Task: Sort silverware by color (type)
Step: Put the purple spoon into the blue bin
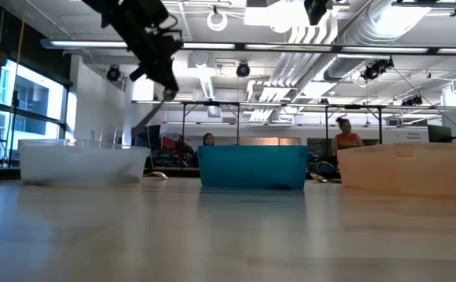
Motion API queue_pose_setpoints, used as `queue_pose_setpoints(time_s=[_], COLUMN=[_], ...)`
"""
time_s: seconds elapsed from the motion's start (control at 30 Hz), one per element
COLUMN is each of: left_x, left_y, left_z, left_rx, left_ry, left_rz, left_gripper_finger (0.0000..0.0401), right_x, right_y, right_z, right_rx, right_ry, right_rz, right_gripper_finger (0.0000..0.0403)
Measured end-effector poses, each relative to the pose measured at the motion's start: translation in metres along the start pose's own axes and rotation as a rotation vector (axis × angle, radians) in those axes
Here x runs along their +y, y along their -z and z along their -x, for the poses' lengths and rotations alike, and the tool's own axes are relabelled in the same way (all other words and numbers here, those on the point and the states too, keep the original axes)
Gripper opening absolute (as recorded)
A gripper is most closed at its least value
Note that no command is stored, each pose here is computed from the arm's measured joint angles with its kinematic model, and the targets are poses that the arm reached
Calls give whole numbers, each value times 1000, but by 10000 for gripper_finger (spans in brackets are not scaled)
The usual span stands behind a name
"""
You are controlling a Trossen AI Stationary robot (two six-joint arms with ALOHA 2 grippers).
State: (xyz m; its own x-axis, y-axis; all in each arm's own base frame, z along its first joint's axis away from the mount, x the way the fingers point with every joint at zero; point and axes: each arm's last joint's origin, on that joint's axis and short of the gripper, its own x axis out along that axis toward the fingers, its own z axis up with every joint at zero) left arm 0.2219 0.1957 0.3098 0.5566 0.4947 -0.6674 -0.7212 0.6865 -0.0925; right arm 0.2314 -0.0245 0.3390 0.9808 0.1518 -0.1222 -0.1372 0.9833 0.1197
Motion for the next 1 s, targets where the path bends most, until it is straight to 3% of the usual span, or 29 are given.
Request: queue_pose_setpoints(time_s=[0.3, 0.73, 0.87, 1.0], left_x=[-49, -95, -104, -111], left_y=[-10, 70, 85, 84], left_z=[47, 67, 78, 92], left_rx=[-280, -570, -695, -787], left_ry=[244, 650, 773, 882], left_rz=[15, 94, 54, 35], left_gripper_finger=[0, 0, 0, 0], right_x=[0, 0, 0, 1], right_y=[0, 0, 0, -5], right_z=[0, 0, 0, 0], right_rx=[0, 0, -2, -53], right_ry=[0, 0, -1, -5], right_rz=[21, 40, 37, 12], right_gripper_finger=[0, 0, 0, 0])
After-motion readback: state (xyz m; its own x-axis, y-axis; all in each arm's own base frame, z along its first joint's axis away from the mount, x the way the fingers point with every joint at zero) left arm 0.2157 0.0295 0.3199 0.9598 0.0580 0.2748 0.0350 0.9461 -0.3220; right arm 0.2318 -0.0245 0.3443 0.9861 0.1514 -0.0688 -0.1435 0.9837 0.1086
